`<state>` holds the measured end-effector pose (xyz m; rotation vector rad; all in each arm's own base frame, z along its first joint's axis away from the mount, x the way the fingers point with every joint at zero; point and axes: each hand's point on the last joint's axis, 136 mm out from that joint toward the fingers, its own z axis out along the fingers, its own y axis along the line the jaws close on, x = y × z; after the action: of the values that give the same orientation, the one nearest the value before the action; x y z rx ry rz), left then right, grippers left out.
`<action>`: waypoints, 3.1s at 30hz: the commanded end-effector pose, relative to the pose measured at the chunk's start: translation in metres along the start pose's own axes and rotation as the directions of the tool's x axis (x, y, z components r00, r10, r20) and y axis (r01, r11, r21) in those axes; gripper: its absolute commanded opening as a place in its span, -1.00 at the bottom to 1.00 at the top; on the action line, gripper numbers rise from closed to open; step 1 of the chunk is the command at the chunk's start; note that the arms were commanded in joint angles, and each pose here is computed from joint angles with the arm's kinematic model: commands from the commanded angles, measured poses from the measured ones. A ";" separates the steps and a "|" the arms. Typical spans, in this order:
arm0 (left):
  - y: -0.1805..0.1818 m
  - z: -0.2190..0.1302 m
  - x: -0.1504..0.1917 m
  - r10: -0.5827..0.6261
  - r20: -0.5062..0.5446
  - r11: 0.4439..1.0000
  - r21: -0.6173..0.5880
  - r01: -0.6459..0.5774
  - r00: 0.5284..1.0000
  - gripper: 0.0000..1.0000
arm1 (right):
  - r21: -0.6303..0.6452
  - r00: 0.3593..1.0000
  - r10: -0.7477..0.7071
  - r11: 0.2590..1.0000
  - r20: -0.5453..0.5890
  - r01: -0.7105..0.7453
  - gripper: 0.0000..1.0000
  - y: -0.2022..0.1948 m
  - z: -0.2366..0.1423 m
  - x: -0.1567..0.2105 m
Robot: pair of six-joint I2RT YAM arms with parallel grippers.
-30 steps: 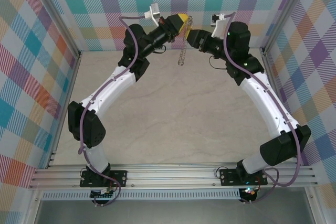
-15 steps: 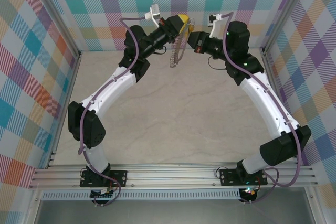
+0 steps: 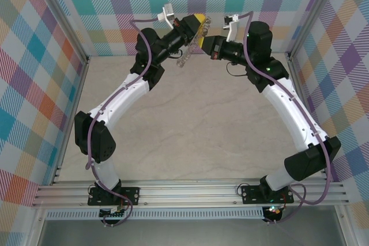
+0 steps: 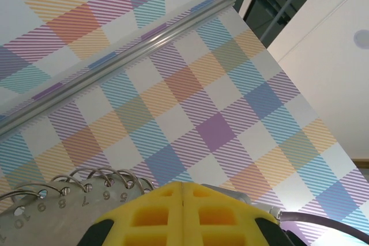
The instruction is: Put the keys on the keyring
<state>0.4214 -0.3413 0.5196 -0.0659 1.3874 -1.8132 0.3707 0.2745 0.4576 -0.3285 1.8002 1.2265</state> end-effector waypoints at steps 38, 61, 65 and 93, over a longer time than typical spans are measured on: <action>-0.074 -0.001 0.039 0.242 -0.233 0.953 0.241 -0.186 0.942 -1.00 | -0.274 0.955 0.179 0.955 0.236 -0.111 -0.24 0.052 -0.097 -0.091; -0.083 0.006 0.038 0.247 -0.239 0.945 0.274 -0.179 0.939 -1.00 | -0.323 0.958 0.223 0.934 0.181 -0.156 -0.53 0.043 -0.079 -0.088; -0.084 0.007 0.040 0.245 -0.242 0.945 0.276 -0.176 0.939 -1.00 | -0.329 0.960 0.225 0.931 0.166 -0.161 -0.57 0.044 -0.076 -0.085; -0.083 0.010 0.044 0.242 -0.255 0.946 0.279 -0.168 0.936 -1.00 | -0.332 0.969 0.228 0.925 0.090 -0.187 -0.77 0.040 -0.065 -0.069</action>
<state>0.3676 -0.3741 0.5512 0.4109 1.3669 -1.8494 0.3554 0.2157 0.5379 -0.1793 1.5688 1.6514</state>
